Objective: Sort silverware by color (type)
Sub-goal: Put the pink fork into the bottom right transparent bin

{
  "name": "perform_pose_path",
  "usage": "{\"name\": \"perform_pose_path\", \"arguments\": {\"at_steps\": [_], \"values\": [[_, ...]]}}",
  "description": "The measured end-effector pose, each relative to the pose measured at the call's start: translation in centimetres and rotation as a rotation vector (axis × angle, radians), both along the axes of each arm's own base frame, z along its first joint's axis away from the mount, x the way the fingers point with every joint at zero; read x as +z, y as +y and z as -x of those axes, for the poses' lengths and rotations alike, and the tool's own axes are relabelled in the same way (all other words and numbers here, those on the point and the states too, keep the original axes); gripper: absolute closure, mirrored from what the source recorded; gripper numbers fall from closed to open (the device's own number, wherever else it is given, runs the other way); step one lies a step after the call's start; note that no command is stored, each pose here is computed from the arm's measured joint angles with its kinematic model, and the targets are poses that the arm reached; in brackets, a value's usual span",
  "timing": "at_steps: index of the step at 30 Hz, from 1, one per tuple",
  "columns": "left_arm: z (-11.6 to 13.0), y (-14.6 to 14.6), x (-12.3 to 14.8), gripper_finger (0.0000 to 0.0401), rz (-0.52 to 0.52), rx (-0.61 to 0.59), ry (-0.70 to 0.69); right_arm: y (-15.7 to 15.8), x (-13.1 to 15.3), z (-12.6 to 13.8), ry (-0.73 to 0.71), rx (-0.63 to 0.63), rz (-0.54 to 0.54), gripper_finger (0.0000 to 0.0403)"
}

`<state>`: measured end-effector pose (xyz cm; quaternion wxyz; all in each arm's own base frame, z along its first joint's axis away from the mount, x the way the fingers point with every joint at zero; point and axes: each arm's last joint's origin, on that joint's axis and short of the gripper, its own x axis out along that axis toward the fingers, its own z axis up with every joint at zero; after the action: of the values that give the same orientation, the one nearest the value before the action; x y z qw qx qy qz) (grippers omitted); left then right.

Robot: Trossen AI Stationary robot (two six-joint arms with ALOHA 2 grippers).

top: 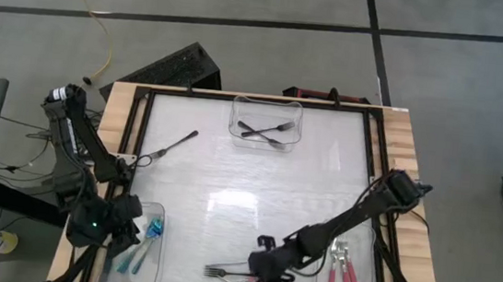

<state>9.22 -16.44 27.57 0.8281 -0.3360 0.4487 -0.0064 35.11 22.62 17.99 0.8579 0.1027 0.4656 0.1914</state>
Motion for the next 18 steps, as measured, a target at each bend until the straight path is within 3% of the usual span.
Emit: {"name": "perform_pose_path", "arguments": {"at_steps": [5, 10, 18], "values": [[0.0, -0.1, 0.0, 0.0248, 0.0, -0.016, 0.01, 1.8, -1.0, -0.6, 0.01, 0.068, 0.049, 0.0265], [0.0, -0.1, 0.0, 0.0248, 0.004, -0.012, 0.009, 2.7, -2.2, -0.7, 0.064, 0.054, 0.137, 0.0266], [0.0, -0.1, 0.0, 0.0248, -0.001, -0.01, 0.0, 2.9, -2.5, -0.5, 0.082, 0.024, 0.167, 0.0266]]}}
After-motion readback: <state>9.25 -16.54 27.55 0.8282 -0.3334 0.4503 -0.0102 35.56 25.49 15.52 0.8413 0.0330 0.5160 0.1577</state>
